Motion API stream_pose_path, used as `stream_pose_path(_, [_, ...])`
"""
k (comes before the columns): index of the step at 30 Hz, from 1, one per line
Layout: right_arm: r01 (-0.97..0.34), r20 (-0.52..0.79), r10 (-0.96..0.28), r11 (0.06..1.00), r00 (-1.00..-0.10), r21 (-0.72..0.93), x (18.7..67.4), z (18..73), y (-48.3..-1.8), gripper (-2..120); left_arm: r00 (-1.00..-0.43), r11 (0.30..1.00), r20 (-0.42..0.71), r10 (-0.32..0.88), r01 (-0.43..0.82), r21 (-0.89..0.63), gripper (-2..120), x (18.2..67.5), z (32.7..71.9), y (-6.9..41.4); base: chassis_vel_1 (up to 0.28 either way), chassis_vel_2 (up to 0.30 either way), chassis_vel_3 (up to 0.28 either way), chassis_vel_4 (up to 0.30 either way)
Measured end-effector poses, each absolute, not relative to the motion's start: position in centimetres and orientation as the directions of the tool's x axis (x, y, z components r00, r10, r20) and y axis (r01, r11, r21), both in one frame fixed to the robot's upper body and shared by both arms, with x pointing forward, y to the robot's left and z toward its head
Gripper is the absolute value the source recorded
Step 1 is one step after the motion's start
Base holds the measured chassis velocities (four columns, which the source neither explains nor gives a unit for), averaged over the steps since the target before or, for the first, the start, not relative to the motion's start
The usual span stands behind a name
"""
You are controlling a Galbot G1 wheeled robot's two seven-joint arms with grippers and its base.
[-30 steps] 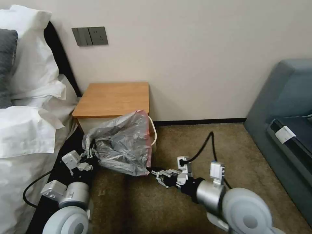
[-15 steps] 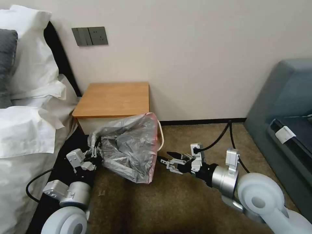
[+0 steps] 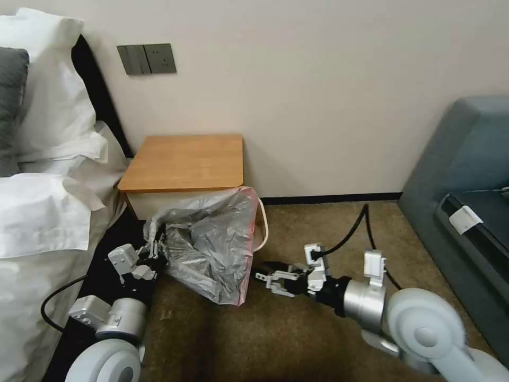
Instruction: Pick up the garbage bag from the table and place it over the trash can.
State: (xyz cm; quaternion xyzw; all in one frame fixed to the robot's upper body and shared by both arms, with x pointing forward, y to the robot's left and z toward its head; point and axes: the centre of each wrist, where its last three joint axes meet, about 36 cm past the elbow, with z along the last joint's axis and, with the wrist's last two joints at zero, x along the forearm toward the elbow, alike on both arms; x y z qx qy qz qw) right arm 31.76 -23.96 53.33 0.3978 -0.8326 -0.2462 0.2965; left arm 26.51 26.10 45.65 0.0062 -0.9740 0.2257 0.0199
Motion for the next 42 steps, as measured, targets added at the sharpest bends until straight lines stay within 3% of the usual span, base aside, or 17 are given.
stream_pose_path(9, [-0.496, 0.244, -0.858, 0.47, -0.453, 0.73, 30.9, 54.6, -21.9, 88, -0.999, 0.897, 0.025, 0.022, 0.009, -0.441, 8, 26.4, 46.0, 25.8, 0.0, 0.0, 0.0, 0.0])
stream_pose_path(17, [-0.505, 0.232, -0.866, 0.454, -0.442, 0.734, 31.3, 53.3, -20.5, 64, -0.999, 0.897, 0.019, 0.037, 0.025, -0.441, 8, 26.2, 46.2, 25.7, 0.0, 0.0, 0.0, 0.0])
stream_pose_path(33, [-0.53, 0.195, -0.864, 0.447, -0.465, 0.721, 31.3, 53.1, -20.0, 1, -0.999, 0.896, 0.02, 0.044, 0.03, -0.443, 8, 26.0, 46.3, 25.4, 0.0, 0.0, 0.0, 0.0])
stream_pose_path(42, [-0.536, 0.173, -0.86, 0.444, -0.481, 0.718, 30.3, 53.8, -20.1, 0, -0.999, 0.892, 0.035, 0.02, 0.002, -0.452, 8, 26.0, 46.0, 25.3, 0.0, 0.0, 0.0, 0.0])
